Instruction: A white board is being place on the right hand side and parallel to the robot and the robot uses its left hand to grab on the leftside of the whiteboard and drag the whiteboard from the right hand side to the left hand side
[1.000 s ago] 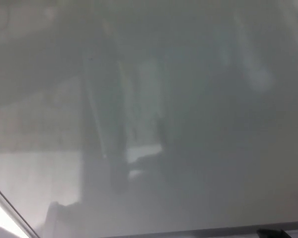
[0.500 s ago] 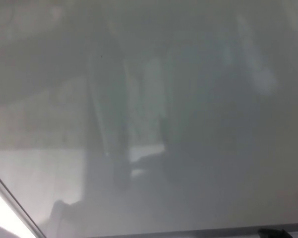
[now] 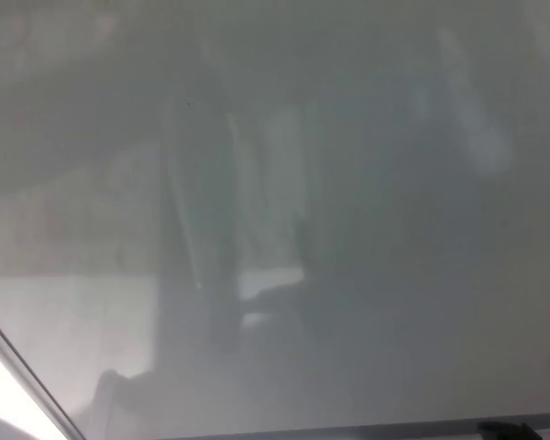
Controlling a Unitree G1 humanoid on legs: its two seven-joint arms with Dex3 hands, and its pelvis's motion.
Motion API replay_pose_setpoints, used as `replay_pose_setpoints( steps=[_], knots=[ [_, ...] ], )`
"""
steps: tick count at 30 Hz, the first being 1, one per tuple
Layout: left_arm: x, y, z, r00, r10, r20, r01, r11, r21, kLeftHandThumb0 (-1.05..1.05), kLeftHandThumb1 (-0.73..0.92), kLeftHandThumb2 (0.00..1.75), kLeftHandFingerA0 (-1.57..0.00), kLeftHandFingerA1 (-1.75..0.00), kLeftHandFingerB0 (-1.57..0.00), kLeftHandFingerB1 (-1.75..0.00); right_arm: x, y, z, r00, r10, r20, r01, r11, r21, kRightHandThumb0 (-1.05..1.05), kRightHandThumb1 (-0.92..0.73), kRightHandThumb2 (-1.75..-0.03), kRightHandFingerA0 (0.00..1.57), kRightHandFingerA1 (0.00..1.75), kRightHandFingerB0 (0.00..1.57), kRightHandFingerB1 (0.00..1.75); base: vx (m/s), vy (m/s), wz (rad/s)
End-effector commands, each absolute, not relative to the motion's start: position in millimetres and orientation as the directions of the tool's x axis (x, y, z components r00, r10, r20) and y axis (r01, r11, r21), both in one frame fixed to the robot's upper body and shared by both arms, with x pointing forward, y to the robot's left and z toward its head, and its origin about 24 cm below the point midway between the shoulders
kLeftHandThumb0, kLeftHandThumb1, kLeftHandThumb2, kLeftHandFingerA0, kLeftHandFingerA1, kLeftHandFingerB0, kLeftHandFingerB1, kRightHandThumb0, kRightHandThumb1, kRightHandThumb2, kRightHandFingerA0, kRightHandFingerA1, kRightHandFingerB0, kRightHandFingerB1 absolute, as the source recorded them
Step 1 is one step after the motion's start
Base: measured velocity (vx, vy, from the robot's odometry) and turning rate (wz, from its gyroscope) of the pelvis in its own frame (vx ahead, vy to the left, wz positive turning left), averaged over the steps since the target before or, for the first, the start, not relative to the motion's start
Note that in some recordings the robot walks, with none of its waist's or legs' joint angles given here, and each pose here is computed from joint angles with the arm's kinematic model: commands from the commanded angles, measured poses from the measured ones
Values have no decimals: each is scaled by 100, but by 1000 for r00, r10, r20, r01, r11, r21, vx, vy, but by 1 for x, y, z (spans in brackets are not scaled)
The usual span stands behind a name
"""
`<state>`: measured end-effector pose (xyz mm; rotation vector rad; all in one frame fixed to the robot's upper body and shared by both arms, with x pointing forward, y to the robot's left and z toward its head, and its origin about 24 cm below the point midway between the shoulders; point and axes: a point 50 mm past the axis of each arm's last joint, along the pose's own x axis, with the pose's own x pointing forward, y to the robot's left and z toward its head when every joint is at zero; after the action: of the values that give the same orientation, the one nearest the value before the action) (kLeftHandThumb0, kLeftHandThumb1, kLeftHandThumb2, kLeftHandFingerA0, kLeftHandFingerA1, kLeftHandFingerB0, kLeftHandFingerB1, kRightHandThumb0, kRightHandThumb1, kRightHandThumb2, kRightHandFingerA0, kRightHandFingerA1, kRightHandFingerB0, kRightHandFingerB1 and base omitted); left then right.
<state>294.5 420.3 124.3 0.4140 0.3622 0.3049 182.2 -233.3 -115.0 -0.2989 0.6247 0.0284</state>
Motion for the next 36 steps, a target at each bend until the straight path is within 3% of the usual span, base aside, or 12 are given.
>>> replay_pose_setpoints(
  steps=[1, 4, 11, 19, 22, 27, 28, 29, 32, 33, 35, 36],
  knots=[
    [285, 413, 85, 828, 523, -203, -481, 848, 223, -23, 4, 72, -7, -47, -14, -47, 181, -240, -114, 810, -77, -581, -105, 956, -274, -105, -57, -69, 80, 104, 0, 78, 0, 0, 0],
    [275, 393, 41, 823, 486, -295, -456, 874, 167, -76, 51, 88, -8, -32, -7, -40, 179, -240, -115, 808, -83, -583, -98, 957, -272, -105, -57, -69, 80, 104, 0, 78, 0, 0, 0],
    [231, 364, -34, 746, 435, -504, -422, 895, 147, -103, 67, 99, -9, -38, -5, -45, 180, -241, -114, 810, -83, -581, -98, 957, -274, -105, -57, -69, 80, 104, 0, 78, 0, 0, 0],
    [194, 337, -79, 663, 356, -659, -342, 927, 157, -105, 72, 107, 0, -50, -13, -58, 180, -242, -114, 810, -86, -580, -94, 957, -273, -105, -57, -69, 80, 104, 0, 78, 0, 0, 0],
    [163, 311, -109, 601, 223, -768, -207, 971, 120, -105, 92, 73, 0, -47, -8, -68, 182, -240, -113, 811, -79, -579, -102, 956, -273, -105, -57, -69, 80, 104, 0, 78, 0, 0, -3],
    [149, 296, -122, 566, 150, -811, -97, 989, 115, -105, 92, 91, 0, -2, 0, -39, 184, -239, -113, 813, -76, -578, -105, 956, -273, -105, -57, -69, 80, 104, 0, 78, 0, 0, 0],
    [143, 289, -126, 546, 116, -829, -37, 993, 115, -105, 91, 125, 0, -83, -30, -98, 184, -239, -113, 812, -75, -578, -106, 956, -273, -105, -57, -69, 80, 104, 0, 78, 0, 0, 0],
    [142, 288, -127, 542, 109, -833, -25, 993, 114, -105, 92, 103, 0, 0, 0, -51, 184, -238, -113, 813, -75, -578, -106, 956, -273, -105, -57, -69, 80, 104, 0, 78, 0, 0, 0],
    [141, 287, -128, 539, 105, -835, -17, 993, 114, -105, 92, 103, 0, 0, 0, -51, 184, -238, -113, 813, -75, -578, -106, 956, -273, -105, -57, -69, 80, 104, 0, 78, 0, 0, 0],
    [137, 282, -131, 529, 79, -845, 18, 994, 105, -105, 92, 111, 0, 0, 0, -102, 184, -238, -113, 812, -74, -578, -107, 956, -273, -105, -57, -69, 80, 104, 0, 78, 0, 0, 0],
    [131, 272, -136, 508, 22, -861, 81, 994, 72, -105, 92, 115, 0, 0, -37, -141, 185, -238, -113, 813, -74, -578, -108, 956, -273, -105, -57, -69, 80, 104, 0, 78, 0, 0, 0],
    [130, 270, -137, 504, 14, -864, 106, 991, 78, -105, 92, 116, 0, 0, -20, -138, 185, -238, -113, 813, -74, -578, -107, 956, -273, -105, -57, -69, 80, 104, 0, 78, 0, 0, 0]
  ],
)
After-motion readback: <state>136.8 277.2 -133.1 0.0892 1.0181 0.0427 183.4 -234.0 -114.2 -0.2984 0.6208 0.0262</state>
